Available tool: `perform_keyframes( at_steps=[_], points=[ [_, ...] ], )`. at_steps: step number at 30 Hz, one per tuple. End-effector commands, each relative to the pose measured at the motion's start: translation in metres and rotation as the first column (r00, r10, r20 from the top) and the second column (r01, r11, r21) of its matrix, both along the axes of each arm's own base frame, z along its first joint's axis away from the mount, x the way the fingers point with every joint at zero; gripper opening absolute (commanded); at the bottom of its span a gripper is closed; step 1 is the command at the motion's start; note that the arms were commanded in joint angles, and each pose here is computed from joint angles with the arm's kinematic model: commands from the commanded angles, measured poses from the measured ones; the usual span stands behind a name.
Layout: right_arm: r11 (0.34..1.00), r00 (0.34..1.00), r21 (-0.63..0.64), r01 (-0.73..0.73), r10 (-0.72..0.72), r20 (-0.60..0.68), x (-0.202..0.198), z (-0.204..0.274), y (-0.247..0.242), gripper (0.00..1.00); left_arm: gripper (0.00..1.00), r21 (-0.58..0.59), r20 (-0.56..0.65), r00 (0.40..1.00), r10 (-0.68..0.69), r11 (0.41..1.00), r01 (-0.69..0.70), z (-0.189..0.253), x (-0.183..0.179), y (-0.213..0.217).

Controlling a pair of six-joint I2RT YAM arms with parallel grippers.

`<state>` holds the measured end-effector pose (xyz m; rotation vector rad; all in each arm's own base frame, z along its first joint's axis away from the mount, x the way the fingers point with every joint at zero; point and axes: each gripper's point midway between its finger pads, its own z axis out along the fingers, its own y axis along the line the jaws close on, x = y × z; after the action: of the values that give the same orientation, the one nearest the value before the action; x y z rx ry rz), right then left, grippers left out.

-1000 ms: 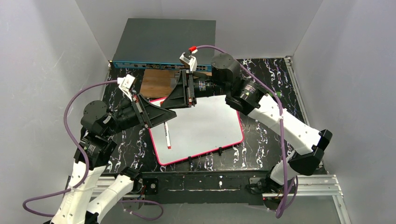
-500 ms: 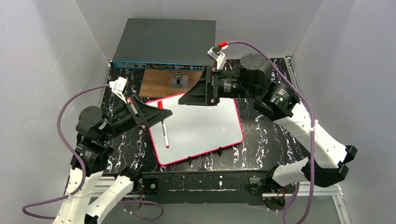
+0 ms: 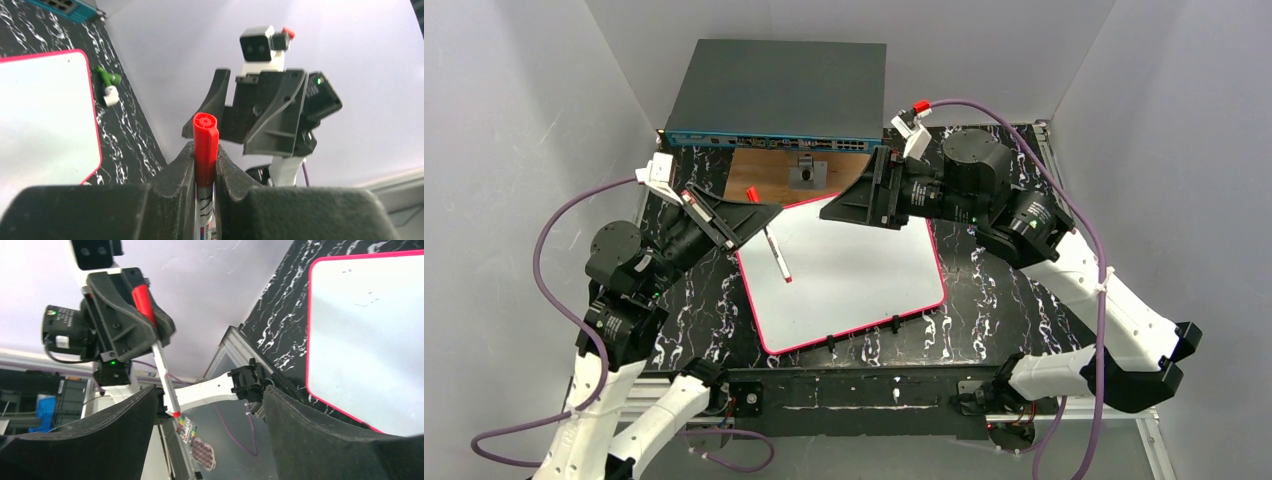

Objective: Write a sentence on the whiteboard
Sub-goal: Pass from the right arm to the left, then pass from the left arm to the right

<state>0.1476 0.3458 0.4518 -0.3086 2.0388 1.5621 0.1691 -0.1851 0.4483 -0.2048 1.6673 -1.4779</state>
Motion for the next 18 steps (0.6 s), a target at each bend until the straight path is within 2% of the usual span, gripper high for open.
perform_keyframes(
  at_steps=[1,5,9,13,18],
  points=[
    [0.995,0.993,0.028,0.094,-0.096,0.075,0.009,0.007,-0.016,0.83,0.00,-0.057,0.055,0.989,0.140,0.989,-0.137,0.027,0.018,0.016],
    [0.994,0.991,0.086,0.070,-0.079,0.110,0.006,0.010,-0.015,0.81,0.00,-0.138,0.052,0.973,0.226,0.966,-0.218,0.032,0.028,0.027],
    [0.991,0.988,0.125,0.054,-0.071,0.134,0.009,0.016,-0.006,0.77,0.00,-0.222,-0.003,0.960,0.281,0.936,-0.274,0.028,0.041,0.034],
    [0.983,0.982,0.182,0.027,-0.059,0.177,0.013,0.035,0.007,0.77,0.00,-0.215,-0.032,0.944,0.330,0.920,-0.329,0.015,0.050,0.041],
    [0.986,0.985,0.155,-0.057,0.030,0.169,0.015,0.035,0.034,0.76,0.00,-0.259,-0.083,0.910,0.406,0.873,-0.413,0.007,0.060,0.054]
  ],
)
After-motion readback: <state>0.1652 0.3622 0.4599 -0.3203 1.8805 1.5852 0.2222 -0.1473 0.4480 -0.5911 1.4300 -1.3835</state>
